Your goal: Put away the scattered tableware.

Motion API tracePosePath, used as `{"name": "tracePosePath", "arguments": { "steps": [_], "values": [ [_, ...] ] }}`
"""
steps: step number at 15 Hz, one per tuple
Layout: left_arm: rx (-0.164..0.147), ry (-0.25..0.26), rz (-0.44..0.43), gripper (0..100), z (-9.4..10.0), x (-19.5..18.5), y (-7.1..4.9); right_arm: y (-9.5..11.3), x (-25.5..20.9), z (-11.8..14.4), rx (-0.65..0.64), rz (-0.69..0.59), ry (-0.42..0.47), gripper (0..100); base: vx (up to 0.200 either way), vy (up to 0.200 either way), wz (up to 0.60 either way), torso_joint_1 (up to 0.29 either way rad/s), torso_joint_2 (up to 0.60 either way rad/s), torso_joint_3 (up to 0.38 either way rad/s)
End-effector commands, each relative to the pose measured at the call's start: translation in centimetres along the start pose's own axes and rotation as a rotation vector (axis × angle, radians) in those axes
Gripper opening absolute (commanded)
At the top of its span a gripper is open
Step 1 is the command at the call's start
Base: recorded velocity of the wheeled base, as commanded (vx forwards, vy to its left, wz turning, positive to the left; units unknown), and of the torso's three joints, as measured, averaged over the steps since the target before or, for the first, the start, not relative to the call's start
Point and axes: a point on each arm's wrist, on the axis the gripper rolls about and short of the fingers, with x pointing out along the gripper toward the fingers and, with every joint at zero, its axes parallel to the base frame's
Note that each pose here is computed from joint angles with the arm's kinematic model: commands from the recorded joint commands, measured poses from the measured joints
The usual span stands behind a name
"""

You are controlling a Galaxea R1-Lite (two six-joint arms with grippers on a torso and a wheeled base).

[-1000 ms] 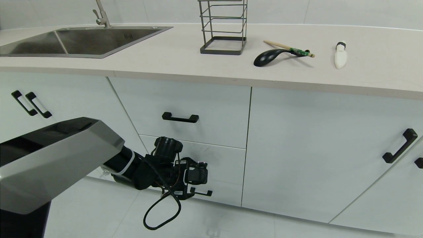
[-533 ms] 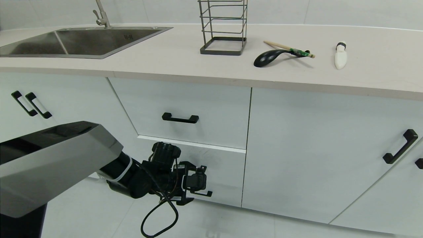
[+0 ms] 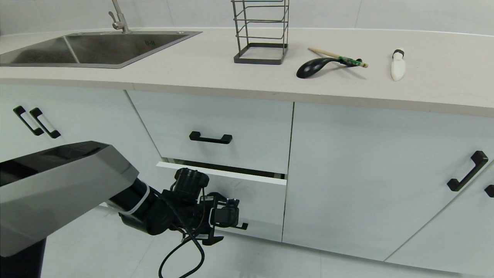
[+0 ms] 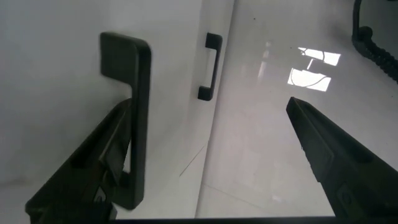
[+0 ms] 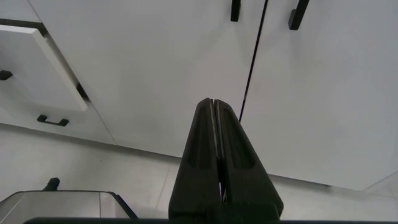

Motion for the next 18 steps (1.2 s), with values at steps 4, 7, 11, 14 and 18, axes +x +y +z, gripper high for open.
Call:
{"name": "tracePosePath", "arguments": {
  "steps": [4, 7, 11, 14, 18],
  "values": [
    [0.021, -0.043, 0.113, 100, 2.4, -11.1, -0.8, 0.0, 0.0, 0.0, -0.002, 0.002, 0.001, 0, 0.0, 0.0, 0.0, 0.0, 0.0, 0.0],
    [0.032, -0.066, 0.172, 100, 3.3, -15.7, -0.5, 0.0, 0.0, 0.0, 0.0, 0.008, 0.0, 0, 0.0, 0.0, 0.0, 0.0, 0.0, 0.0],
    [0.055, -0.117, 0.231, 100, 4.1, -14.3, 3.4, 0.0, 0.0, 0.0, 0.001, 0.008, 0.0, 0, 0.0, 0.0, 0.0, 0.0, 0.0, 0.0],
    [0.033, -0.108, 0.176, 100, 3.8, -11.4, 3.8, 0.0, 0.0, 0.0, 0.001, 0.008, 0.0, 0, 0.0, 0.0, 0.0, 0.0, 0.0, 0.0],
    [-0.017, -0.104, 0.177, 100, 3.4, -9.0, 5.1, 0.0, 0.0, 0.0, 0.001, 0.006, 0.0, 0, 0.0, 0.0, 0.0, 0.0, 0.0, 0.0]
  ]
}}
